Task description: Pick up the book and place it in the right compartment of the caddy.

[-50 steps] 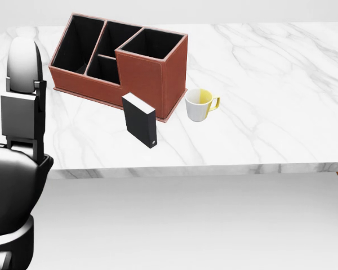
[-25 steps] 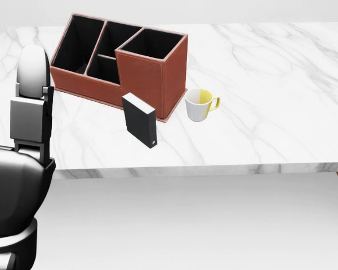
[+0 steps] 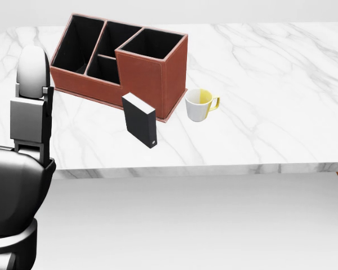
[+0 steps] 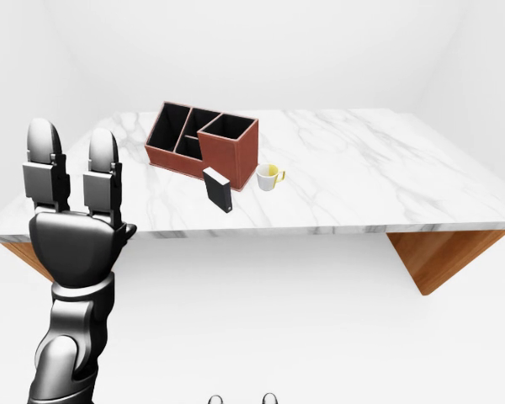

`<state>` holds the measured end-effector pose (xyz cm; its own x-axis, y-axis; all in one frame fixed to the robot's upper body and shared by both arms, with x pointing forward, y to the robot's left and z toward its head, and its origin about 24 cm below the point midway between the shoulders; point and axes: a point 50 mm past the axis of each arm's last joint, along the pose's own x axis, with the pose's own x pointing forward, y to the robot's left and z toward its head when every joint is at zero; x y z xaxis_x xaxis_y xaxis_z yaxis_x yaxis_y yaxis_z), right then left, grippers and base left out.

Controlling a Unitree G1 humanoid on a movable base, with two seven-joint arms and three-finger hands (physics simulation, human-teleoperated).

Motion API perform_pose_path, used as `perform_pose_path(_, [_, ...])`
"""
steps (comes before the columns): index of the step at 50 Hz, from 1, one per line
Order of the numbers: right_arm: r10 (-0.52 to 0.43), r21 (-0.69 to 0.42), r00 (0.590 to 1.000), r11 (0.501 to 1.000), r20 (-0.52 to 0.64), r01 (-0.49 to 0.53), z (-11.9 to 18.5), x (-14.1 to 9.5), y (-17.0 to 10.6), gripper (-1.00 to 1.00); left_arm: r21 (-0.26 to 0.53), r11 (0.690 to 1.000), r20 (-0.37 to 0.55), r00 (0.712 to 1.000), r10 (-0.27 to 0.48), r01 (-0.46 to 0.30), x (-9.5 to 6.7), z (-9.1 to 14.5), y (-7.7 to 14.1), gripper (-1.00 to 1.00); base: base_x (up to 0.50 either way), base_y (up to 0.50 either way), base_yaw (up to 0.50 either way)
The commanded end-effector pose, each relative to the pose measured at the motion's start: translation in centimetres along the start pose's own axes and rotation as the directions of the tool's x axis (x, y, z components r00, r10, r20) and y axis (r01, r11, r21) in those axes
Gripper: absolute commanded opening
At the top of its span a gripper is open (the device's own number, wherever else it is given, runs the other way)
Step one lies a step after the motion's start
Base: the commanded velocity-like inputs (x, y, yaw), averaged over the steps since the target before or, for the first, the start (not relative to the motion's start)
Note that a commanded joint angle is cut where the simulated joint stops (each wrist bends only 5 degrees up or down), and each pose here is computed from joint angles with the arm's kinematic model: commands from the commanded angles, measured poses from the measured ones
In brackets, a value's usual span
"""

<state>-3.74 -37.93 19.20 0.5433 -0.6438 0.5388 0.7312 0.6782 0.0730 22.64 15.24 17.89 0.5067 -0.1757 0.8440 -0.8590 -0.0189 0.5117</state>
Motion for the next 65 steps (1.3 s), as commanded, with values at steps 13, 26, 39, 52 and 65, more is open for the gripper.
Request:
perform_pose_path(13, [0.0, 0.014, 1.0, 1.0, 0.0, 0.0, 0.04, -0.1, -0.13, 1.0, 0.004, 1.0, 0.001, 1.0, 0.004, -0.004, -0.05, 0.03, 0.2, 1.0, 0.0, 0.0, 0.0])
perform_pose_path(26, [0.022, 0.09, 0.999, 0.996, 0.027, -0.025, 0.26, -0.31, -0.22, 1.0, 0.009, 1.0, 0.014, 1.0, -0.003, 0.003, -0.08, 0.22, 0.03, 1.0, 0.0, 0.0, 0.0])
perform_pose_path(39, [0.04, 0.109, 0.999, 0.993, 0.036, -0.044, 0.45, -0.37, -0.23, 1.0, 0.008, 1.0, 0.01, 1.0, -0.005, 0.005, -0.16, 0.18, 0.06, 1.0, 0.0, 0.0, 0.0])
perform_pose_path(52, [0.038, 0.099, 0.999, 0.994, 0.03, -0.041, 0.37, -0.41, -0.18, 1.0, 0.007, 1.0, 0.006, 1.0, -0.001, 0.001, -0.16, 0.1, 0.18, 1.0, 0.0, 0.0, -0.11])
perform_pose_path(65, [0.039, 0.1, 0.999, 0.994, 0.027, -0.042, 0.2, -0.49, -0.22, 1.0, 0.016, 1.0, 0.013, 1.0, -0.01, 0.01, -0.26, 0.17, 0.04, 1.0, 0.0, 0.0, -0.23])
